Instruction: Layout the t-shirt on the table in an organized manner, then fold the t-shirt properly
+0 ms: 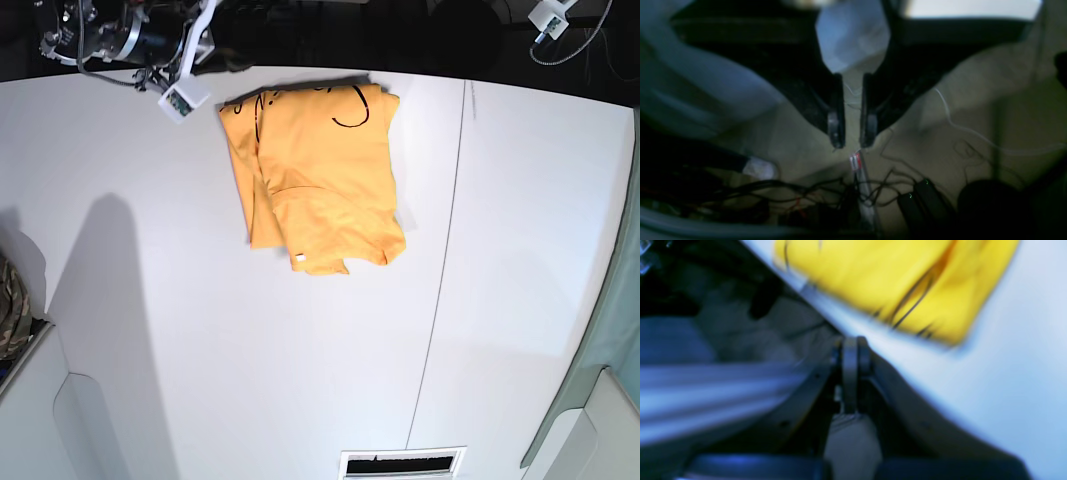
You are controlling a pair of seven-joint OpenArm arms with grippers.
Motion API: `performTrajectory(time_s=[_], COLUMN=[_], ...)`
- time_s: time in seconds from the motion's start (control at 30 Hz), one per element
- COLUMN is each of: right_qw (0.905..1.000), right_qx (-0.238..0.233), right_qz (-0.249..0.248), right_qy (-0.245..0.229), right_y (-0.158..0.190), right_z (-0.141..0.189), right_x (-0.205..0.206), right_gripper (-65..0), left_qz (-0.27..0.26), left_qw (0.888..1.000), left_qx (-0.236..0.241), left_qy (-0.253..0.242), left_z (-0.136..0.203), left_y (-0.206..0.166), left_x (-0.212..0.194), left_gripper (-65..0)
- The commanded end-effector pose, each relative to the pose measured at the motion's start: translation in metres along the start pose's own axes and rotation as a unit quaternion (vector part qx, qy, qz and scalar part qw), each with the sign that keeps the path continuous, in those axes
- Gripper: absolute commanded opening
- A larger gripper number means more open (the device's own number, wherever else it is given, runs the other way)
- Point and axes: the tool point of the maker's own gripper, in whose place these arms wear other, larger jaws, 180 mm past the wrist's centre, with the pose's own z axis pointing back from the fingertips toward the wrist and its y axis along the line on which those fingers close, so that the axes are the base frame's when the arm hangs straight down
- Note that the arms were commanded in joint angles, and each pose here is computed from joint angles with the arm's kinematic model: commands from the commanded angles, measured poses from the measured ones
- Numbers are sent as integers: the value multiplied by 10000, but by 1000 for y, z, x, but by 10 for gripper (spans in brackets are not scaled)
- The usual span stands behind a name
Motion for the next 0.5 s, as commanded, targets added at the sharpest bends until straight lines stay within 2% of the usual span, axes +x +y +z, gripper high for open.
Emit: performTrajectory(time_s=[0.0, 0.13, 0.2, 0.37, 0.47], right_qw=[10000, 9967, 9924, 9743, 9574], right_qx=[-17, -88, -67, -145, -325], right_qz=[56, -97, -341, -1037, -1591], right_qy=[45, 801, 1185, 1994, 2389], right_y=[0, 4, 5, -4, -11], right_z=[7, 14, 16, 14, 15], right_x=[-6, -61, -89, -150, -186], right_gripper=[-650, -650, -650, -650, -650], left_qz=[10, -5, 50, -76, -130], left_qw=[10000, 9988, 9971, 9861, 9747], left_qx=[-38, 119, 174, 478, 594], left_qy=[22, 481, 738, 1588, 2152], left_z=[1, -13, -21, -56, -83], left_y=[-5, -12, -13, -9, -5], left_x=[-6, -34, -47, -74, -91], left_gripper=[-555, -555, -555, -555, -555])
